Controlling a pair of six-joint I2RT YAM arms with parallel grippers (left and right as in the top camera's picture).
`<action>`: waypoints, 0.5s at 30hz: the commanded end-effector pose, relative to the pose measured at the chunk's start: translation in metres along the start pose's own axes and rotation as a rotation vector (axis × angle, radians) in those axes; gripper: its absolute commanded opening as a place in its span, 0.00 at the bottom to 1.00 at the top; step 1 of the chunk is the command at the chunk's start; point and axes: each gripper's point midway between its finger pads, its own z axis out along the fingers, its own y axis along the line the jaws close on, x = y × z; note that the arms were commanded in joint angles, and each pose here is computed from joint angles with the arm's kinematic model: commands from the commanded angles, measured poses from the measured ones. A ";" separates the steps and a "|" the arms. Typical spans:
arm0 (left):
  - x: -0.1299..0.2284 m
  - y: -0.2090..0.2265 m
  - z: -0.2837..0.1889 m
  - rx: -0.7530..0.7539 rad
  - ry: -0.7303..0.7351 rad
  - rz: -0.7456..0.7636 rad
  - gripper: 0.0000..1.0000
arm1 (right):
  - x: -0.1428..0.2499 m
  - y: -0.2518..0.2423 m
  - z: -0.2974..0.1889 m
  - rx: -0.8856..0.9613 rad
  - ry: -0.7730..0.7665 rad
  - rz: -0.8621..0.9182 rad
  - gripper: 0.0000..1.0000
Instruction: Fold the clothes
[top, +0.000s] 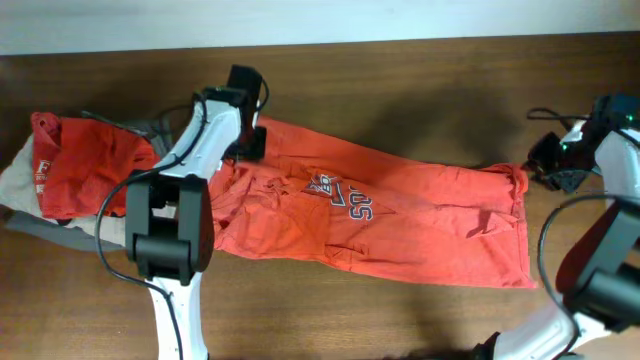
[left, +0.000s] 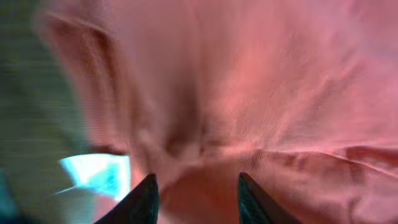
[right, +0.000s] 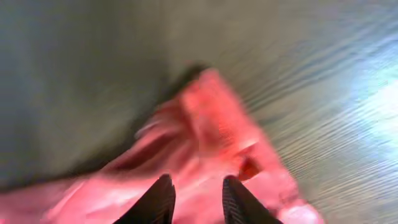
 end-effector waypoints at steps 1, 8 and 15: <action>-0.033 0.019 -0.079 -0.028 -0.166 -0.011 0.43 | -0.002 0.046 -0.067 -0.112 -0.150 -0.146 0.33; -0.006 0.036 -0.174 -0.021 -0.228 -0.023 0.46 | 0.040 0.063 -0.156 -0.152 -0.283 -0.195 0.36; 0.040 0.030 -0.197 0.051 -0.125 -0.002 0.50 | 0.103 0.032 -0.182 -0.060 -0.229 -0.043 0.68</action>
